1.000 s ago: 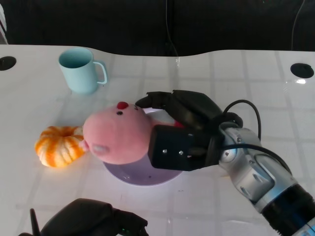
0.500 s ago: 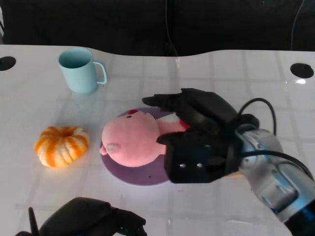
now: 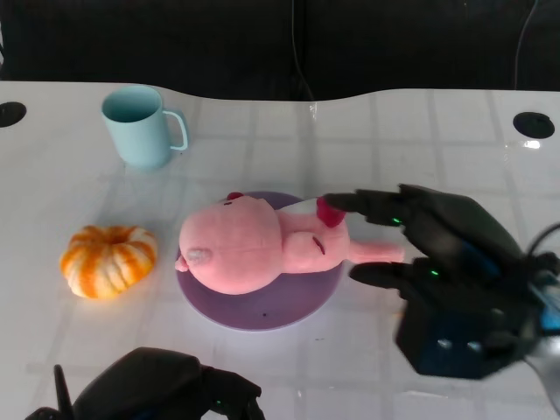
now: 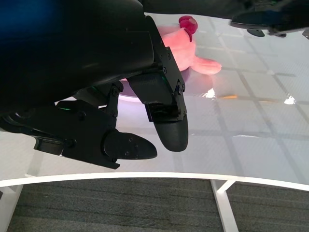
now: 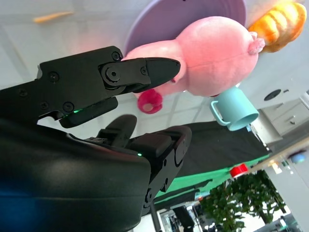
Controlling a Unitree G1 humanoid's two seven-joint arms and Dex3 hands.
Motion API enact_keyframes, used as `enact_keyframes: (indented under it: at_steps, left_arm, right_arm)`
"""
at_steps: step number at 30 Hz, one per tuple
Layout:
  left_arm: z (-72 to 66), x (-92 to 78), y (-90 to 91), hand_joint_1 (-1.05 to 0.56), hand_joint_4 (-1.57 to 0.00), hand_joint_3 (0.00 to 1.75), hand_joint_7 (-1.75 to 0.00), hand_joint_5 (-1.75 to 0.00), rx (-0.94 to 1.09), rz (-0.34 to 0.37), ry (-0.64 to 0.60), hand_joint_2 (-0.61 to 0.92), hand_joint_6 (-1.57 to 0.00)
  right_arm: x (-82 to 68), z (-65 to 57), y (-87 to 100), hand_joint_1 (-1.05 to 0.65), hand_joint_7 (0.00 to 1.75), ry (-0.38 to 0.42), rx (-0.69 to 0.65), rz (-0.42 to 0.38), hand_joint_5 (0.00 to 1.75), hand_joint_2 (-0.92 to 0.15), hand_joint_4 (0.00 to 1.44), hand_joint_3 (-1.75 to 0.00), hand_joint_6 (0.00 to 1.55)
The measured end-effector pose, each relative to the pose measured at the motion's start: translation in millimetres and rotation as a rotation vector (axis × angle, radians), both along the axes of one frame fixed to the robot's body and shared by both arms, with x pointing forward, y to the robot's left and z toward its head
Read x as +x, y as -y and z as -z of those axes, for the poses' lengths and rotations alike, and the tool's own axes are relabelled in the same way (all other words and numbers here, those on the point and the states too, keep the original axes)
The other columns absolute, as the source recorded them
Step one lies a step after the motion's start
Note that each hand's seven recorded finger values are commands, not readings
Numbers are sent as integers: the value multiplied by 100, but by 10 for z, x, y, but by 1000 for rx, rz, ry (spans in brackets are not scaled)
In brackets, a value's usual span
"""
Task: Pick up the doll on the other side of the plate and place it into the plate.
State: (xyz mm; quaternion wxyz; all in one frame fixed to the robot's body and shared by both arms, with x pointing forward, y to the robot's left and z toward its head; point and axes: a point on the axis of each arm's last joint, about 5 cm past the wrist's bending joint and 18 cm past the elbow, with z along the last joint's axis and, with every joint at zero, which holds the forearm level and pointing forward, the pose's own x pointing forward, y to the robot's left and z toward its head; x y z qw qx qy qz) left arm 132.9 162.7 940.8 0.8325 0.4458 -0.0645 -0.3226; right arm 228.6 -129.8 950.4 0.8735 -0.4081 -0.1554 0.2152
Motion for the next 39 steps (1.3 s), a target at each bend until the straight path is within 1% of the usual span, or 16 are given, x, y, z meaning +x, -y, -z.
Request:
enact_keyframes:
  at_steps: [2, 4, 6, 7, 8, 9, 10, 11, 12, 13, 15, 19, 26, 31, 35, 39]
  left_arm:
    - [-1, 4, 1, -19, -71, 26, -62, -152, 3, 0, 2, 92, -90]
    - [-1, 6, 3, -18, -71, 25, -62, -153, 7, 1, 4, 92, -90]
    - [2, 9, 3, -18, -71, 24, -62, -154, 8, 2, 4, 92, -90]
    - [2, 12, 4, -18, -71, 24, -62, -154, 8, 4, 5, 92, -90]
    - [4, 16, 4, -18, -71, 25, -62, -155, 8, 4, 4, 92, -90]
    - [9, 19, 2, -18, -70, 25, -62, -155, 9, 2, 2, 92, -90]
    - [11, 22, 2, -18, -70, 25, -62, -154, 10, 2, 1, 92, -90]
    - [10, 25, 2, -18, -69, 25, -62, -154, 10, 3, 2, 92, -89]
    - [8, 27, 2, -18, -69, 25, -62, -153, 10, 3, 3, 92, -89]
    - [9, 29, 3, -18, -70, 25, -62, -153, 10, 2, 3, 92, -90]
    - [13, 33, 3, -18, -70, 25, -62, -154, 10, 2, 2, 92, -89]
    - [18, 36, 6, -18, -70, 25, -61, -155, 10, 3, -1, 92, -89]
    - [14, 41, -7, -19, -68, 26, -61, -153, 8, 0, 0, 92, -90]
    - [8, 47, -36, -19, -68, 26, -60, -149, 14, -6, -1, 92, -88]
    - [5, 49, -51, -20, -68, 27, -59, -143, 23, -8, 0, 92, -87]
    - [6, 47, -52, -19, -70, 26, -60, -141, 21, -8, -2, 92, -88]
  right_arm:
    - [-53, 21, 78, -30, 16, 1, 31, 15, 97, -90, 46, -11, 73]
    - [-105, 51, 149, -17, 21, -9, 69, 30, 104, -87, 55, -9, 85]
    - [-157, 75, 212, -6, 26, -17, 95, 42, 119, -86, 71, -12, 98]
    - [-188, 84, 248, -4, 27, -22, 104, 50, 126, -84, 74, -18, 104]
    - [-216, 92, 284, -2, 28, -26, 104, 62, 131, -77, 78, -34, 110]
    - [-250, 94, 322, -1, 30, -27, 98, 72, 138, -64, 82, -61, 116]
    - [-282, 99, 352, 0, 37, -31, 91, 80, 145, -56, 86, -80, 118]
    - [-312, 103, 383, 1, 48, -36, 84, 87, 150, -49, 89, -95, 116]
    - [-342, 103, 410, 1, 68, -39, 79, 94, 157, -45, 90, -107, 111]
    - [-372, 105, 434, 1, 100, -45, 73, 98, 164, -41, 89, -119, 99]
    - [-434, 104, 472, 1, 132, -53, 55, 97, 172, -36, 88, -129, 86]
    - [-525, 66, 554, 0, 147, -57, 47, 109, 174, -36, 89, -132, 78]
    - [-660, -64, 636, 1, 150, -108, -16, 113, 175, -36, 87, -128, 76]
    - [-679, -19, 617, -2, 146, -155, -32, 139, 175, -42, 83, -119, 76]
    - [-665, 56, 596, -3, 144, -203, -43, 146, 174, -42, 81, -117, 77]
    - [-645, 87, 600, -6, 138, -213, -75, 152, 167, -44, 80, -113, 78]
